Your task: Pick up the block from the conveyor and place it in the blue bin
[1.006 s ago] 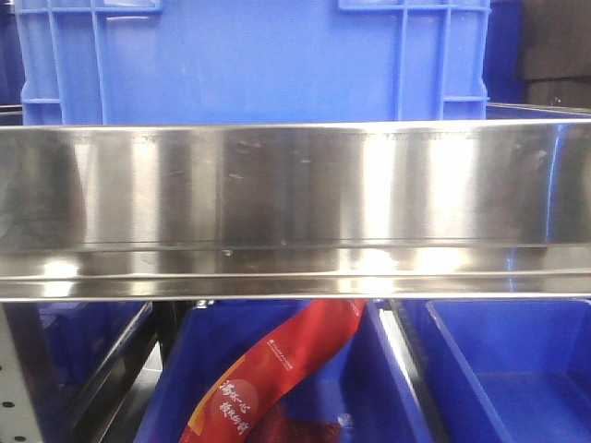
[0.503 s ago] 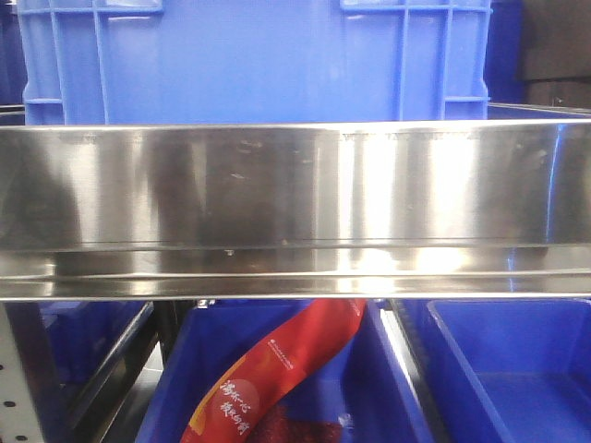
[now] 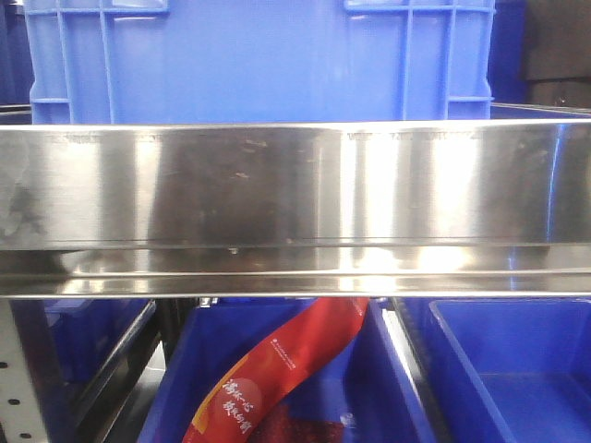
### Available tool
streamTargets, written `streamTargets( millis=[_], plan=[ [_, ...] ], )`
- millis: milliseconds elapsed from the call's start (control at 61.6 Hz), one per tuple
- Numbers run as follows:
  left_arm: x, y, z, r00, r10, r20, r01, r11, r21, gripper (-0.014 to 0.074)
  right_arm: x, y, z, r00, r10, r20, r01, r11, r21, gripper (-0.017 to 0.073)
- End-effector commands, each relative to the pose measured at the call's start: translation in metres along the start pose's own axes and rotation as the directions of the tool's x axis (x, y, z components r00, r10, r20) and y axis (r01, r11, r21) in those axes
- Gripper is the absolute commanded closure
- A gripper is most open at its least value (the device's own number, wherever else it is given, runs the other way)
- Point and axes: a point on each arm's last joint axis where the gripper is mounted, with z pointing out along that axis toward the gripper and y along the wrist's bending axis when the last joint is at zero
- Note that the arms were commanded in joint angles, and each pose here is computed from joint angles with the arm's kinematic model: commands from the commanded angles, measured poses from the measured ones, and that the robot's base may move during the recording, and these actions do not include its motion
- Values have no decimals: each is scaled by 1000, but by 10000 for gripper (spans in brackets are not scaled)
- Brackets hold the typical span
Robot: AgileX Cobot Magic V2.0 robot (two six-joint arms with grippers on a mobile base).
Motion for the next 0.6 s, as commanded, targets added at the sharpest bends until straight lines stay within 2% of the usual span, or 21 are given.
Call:
streamTargets(
  millis=[0, 584],
  plan=[
    [2, 0, 0, 1000, -1, -12, 1, 1000, -4, 704, -2, 0, 0, 1000, -8, 26, 8, 1000, 5, 721],
    [2, 0, 0, 1000, -20, -19, 20, 1000, 2, 704, -2, 0, 0, 1000, -8, 26, 8, 1000, 5, 721]
  ],
)
